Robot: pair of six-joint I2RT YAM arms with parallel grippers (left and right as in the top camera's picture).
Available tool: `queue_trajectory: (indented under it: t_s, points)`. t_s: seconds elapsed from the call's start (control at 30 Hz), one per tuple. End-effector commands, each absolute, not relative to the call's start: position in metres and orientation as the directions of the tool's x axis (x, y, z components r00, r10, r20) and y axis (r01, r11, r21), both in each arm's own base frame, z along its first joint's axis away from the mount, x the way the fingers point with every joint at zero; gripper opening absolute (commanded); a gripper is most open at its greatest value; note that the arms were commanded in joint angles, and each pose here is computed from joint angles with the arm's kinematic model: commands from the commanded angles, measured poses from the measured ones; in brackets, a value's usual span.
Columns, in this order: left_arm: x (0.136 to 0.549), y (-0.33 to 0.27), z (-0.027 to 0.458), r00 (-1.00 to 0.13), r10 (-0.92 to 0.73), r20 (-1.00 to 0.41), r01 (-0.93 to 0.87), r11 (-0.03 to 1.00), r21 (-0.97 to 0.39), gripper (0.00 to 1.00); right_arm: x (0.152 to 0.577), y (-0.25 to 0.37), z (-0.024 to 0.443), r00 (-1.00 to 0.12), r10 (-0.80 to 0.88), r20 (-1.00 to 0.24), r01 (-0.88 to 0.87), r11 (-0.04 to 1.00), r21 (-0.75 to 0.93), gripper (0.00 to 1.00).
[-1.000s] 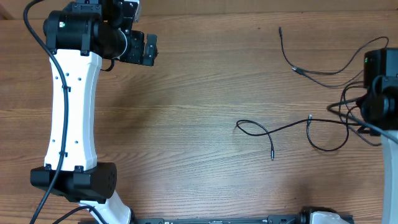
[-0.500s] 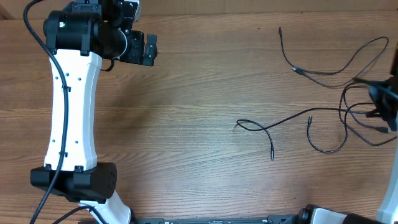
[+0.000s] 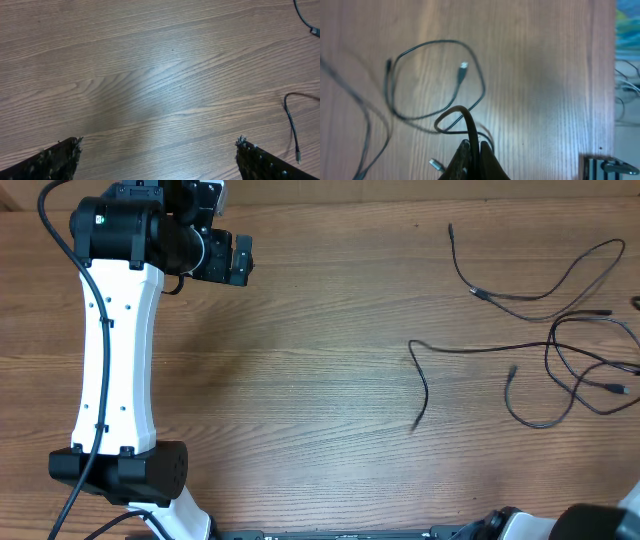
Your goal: Untangle cables
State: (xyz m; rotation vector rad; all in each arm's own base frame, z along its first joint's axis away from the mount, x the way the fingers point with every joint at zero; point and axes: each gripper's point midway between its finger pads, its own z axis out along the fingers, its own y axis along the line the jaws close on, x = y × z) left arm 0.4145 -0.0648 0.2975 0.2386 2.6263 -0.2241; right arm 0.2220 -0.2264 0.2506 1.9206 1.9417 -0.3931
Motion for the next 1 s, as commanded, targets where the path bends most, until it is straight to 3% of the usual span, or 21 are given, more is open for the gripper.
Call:
queue_trajectory:
  t_s: [0.0, 0.23, 0.63, 0.87, 0.97]
  points:
    - [0.418, -0.067, 0.296, -0.867, 0.12, -0.483, 0.201, 0.972, -0.118, 1.0, 0.212, -0.243, 0.242, 0.06, 0.893, -0.446, 0.998, -0.04, 0.053, 0.04]
    - [0.417, -0.067, 0.296, -0.867, 0.12, -0.483, 0.201, 0.973, -0.118, 1.0, 0.199, -0.274, 0.232, 0.135, 0.88, -0.456, 0.991, -0.131, 0.041, 0.04]
    - [0.417, -0.067, 0.296, -0.867, 0.12, -0.483, 0.201, 0.973, -0.118, 1.0, 0.172, -0.314, 0.242, 0.211, 0.79, -0.576, 0.969, -0.248, 0.015, 0.04]
    - [0.417, -0.068, 0.295, -0.867, 0.122, -0.483, 0.202, 0.972, -0.118, 1.0, 0.174, -0.324, 0.245, 0.241, 0.767, -0.595, 0.964, -0.261, 0.054, 0.05]
    - [0.417, -0.068, 0.296, -0.867, 0.122, -0.483, 0.202, 0.972, -0.118, 1.0, 0.176, -0.322, 0.242, 0.239, 0.776, -0.584, 0.965, -0.255, 0.057, 0.14]
